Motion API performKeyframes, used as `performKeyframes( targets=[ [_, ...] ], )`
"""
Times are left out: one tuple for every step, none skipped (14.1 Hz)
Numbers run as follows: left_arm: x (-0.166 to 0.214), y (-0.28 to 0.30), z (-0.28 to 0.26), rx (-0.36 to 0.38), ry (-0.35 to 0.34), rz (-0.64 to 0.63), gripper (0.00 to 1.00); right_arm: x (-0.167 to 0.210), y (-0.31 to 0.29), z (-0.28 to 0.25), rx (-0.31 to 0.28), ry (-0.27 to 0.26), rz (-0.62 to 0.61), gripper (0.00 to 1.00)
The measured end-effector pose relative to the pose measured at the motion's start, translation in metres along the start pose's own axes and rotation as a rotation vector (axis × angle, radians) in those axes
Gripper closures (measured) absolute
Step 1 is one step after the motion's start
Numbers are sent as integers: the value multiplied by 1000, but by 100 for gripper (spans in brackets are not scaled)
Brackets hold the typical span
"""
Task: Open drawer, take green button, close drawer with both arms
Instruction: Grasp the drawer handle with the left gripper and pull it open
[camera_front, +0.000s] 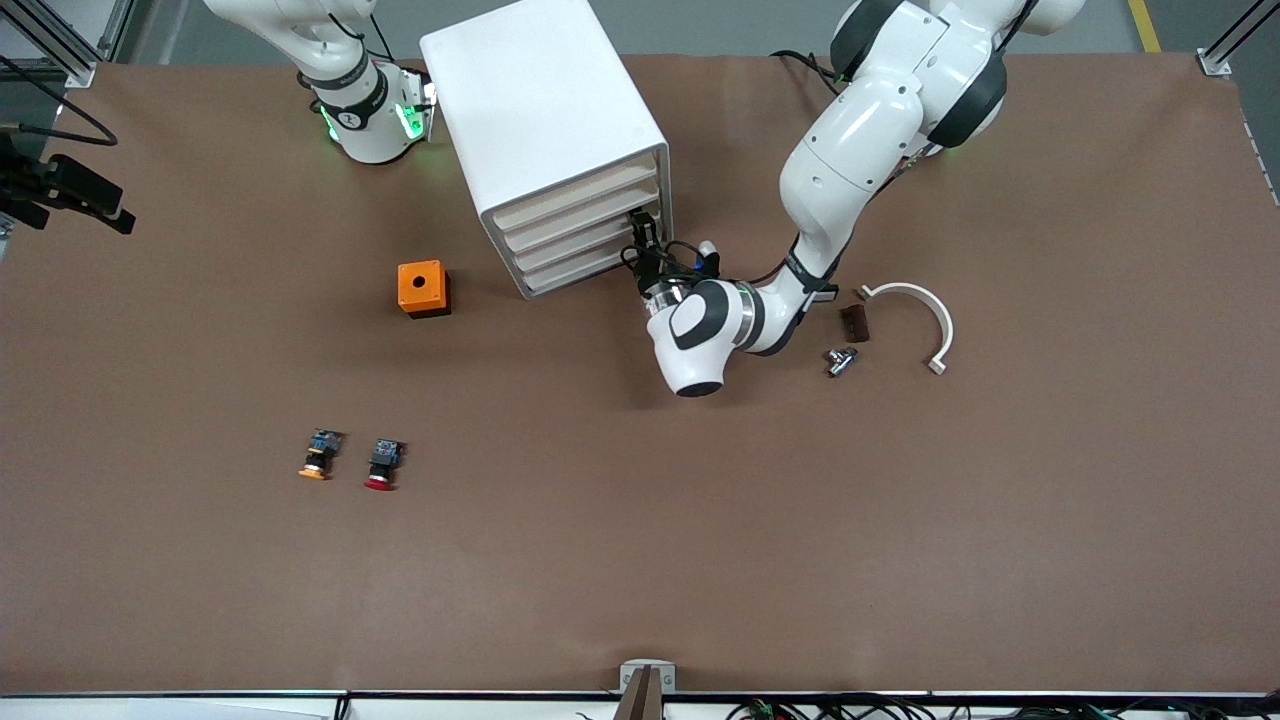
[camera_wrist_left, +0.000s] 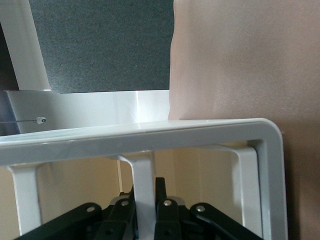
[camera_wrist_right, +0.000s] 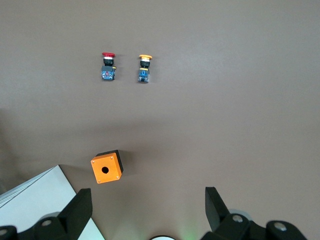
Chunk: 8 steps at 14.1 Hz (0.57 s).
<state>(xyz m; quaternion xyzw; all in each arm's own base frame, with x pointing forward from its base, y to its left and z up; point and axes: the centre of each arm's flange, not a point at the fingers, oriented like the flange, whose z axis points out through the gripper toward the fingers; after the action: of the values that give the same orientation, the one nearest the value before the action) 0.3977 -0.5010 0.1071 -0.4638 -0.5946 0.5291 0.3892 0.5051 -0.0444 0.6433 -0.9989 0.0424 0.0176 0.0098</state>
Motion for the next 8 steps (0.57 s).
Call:
performKeyframes(
  targets=[
    [0, 0, 0, 0, 0, 0, 86, 0, 0, 0, 0, 1, 0, 0],
    [0, 0, -1, -1, -1, -1, 89, 0, 0, -1, 0, 3, 0, 0],
    [1, 0, -2, -1, -3, -1, 89, 0, 0, -4, 0, 9, 0, 0],
    [1, 0, -3, -2, -5, -1, 89, 0, 0, -6, 0, 14, 0, 0],
    [2, 1, -6, -3, -9, -1, 89, 1, 0, -5, 0, 13, 0, 0],
    [4, 1, -10, -3, -16, -1, 89, 4, -1, 0, -1, 0, 0, 0],
    [6, 2, -16, -4, -26, -2, 89, 11, -2, 11, -3, -22, -1, 0],
    [10, 2, -24, -6, -40, -3, 89, 22, -3, 28, -6, -49, -2, 0]
  ],
)
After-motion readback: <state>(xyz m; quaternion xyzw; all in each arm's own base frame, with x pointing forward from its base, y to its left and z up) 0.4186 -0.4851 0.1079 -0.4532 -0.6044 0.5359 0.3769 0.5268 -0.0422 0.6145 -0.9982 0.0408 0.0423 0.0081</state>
